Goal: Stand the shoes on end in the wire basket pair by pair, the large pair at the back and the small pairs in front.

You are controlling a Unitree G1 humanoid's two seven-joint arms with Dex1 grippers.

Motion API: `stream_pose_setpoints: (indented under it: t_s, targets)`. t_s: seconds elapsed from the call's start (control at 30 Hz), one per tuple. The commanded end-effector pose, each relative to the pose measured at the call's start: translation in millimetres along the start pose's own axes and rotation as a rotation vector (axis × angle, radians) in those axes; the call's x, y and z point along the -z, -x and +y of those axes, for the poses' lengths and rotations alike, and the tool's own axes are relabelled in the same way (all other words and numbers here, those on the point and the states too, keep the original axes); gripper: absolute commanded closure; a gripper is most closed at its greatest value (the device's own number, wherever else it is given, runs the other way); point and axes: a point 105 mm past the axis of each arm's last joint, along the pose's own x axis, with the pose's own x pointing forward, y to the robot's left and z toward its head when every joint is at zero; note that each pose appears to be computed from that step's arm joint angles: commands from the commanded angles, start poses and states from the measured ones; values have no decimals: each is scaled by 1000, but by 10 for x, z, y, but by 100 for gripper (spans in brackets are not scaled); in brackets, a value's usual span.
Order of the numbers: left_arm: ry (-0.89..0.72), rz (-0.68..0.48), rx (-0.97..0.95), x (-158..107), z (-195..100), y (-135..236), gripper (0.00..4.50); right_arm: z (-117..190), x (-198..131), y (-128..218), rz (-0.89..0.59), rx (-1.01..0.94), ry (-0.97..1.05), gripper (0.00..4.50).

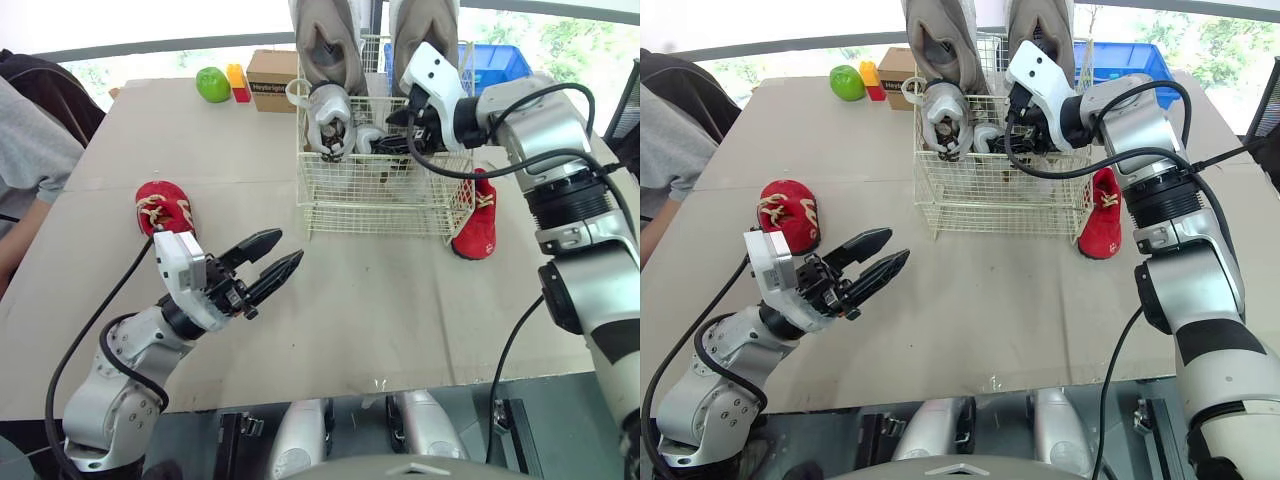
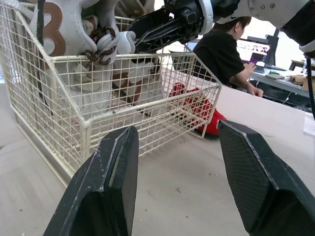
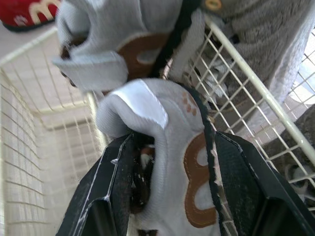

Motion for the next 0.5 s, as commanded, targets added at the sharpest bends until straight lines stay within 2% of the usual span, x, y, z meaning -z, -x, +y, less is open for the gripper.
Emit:
stream_pose_setpoints:
  t_s: [0.03,0.07,0.13,0.37,0.5]
  targets:
    - [-39,-32,19,-77,-57,14,170,-54,-90,22,-37,57,31,339]
    - [-39,-32,19,-71,-57,22,170,-50,-91,31,-46,64,20,408]
    - [-38,-33,18,-65,-58,30,170,-36,-111,82,-78,81,-25,445]
    - [-30,-40,19,-50,-61,-2,170,25,-279,369,-265,175,-253,445]
    - [-21,-41,30,-17,-46,-31,170,87,-251,491,-346,316,-366,445]
